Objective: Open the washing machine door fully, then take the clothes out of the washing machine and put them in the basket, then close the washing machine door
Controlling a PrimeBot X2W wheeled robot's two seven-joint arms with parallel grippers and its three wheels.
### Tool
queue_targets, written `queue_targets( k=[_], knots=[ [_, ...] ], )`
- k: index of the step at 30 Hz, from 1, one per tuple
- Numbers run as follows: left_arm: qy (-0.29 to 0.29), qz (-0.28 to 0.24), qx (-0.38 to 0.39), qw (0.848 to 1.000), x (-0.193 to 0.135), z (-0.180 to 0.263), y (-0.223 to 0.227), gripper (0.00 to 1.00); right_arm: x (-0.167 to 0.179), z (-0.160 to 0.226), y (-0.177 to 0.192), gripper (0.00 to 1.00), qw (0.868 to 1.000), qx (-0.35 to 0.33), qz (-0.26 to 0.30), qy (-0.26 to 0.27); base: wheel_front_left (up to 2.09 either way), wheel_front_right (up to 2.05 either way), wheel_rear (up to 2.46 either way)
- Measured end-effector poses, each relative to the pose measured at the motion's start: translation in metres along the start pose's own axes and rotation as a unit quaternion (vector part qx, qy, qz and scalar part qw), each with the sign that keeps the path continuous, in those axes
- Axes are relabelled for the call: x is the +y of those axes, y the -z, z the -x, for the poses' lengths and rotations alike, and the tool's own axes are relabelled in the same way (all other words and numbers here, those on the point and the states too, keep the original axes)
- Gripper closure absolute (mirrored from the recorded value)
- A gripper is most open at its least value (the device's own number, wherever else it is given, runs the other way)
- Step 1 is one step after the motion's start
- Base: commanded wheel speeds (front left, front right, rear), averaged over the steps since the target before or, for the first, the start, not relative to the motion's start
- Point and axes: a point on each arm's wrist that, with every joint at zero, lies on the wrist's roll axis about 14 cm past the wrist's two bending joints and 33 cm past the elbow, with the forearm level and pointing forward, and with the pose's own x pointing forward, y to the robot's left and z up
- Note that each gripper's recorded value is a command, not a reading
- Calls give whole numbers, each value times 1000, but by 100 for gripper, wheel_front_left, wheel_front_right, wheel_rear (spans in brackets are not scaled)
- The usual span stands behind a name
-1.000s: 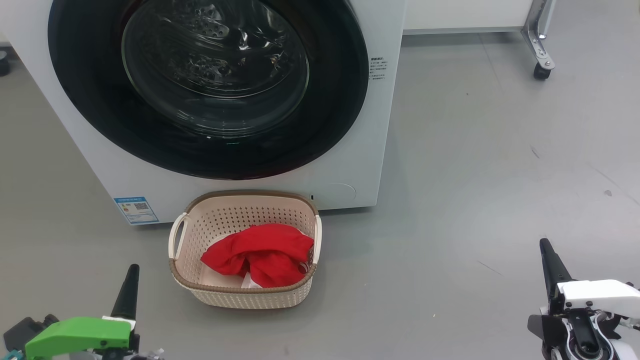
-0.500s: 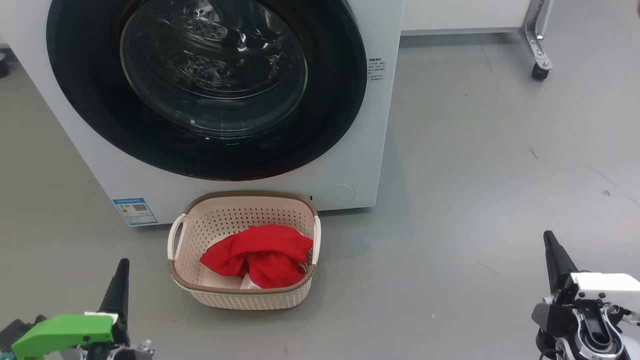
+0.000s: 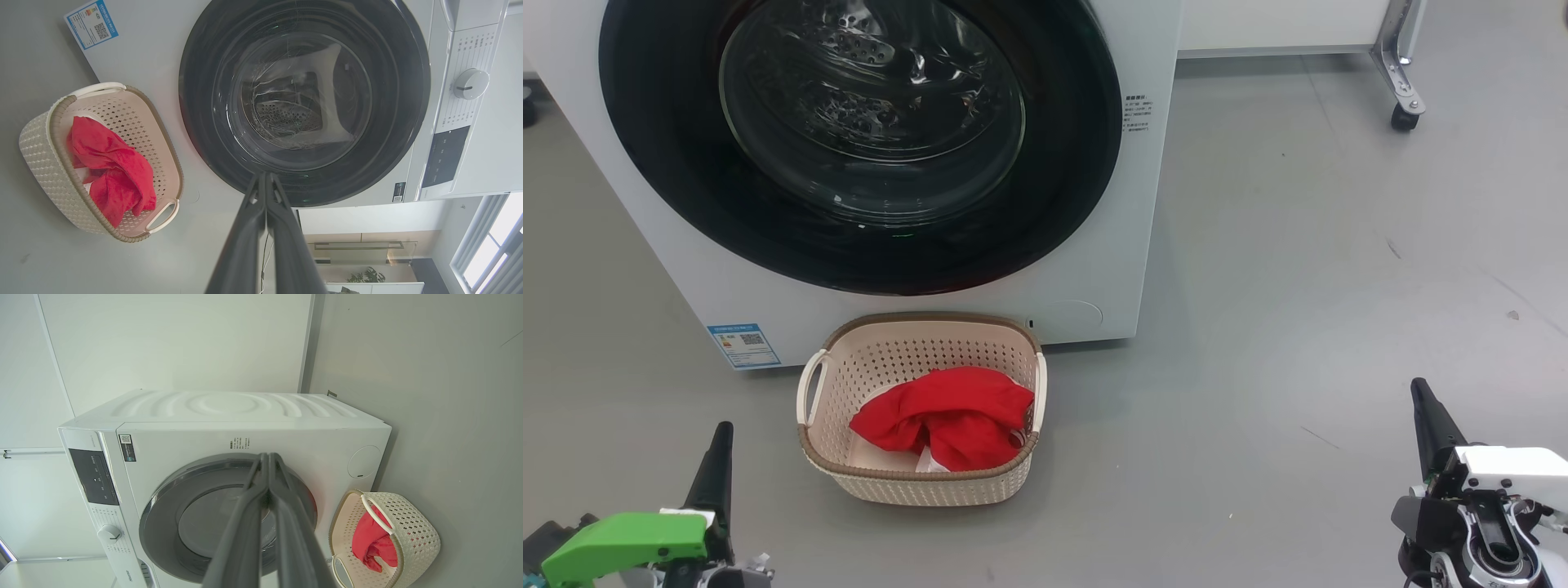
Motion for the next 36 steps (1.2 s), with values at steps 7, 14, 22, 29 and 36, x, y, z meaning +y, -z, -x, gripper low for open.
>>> queue_targets(
  k=[7,14,22,29,36],
  knots=[
    [-2,0,-1,1000,1,0,-1,100,0,0,0,100,1000,0,0,0,0,0,0],
    [-3,0,-1,1000,2,0,-1,100,0,0,0,100,1000,0,0,0,0,0,0],
    [0,0,-2,1000,1,0,-1,100,0,0,-1,100,1000,-1,0,-2,0,0,0],
    [-1,0,1,1000,2,0,-1,100,0,0,-1,100,1000,-1,0,-2,0,0,0],
    [-1,0,0,1000,2,0,-1,100,-1,0,-1,100,1000,-2,0,-1,0,0,0]
  ],
)
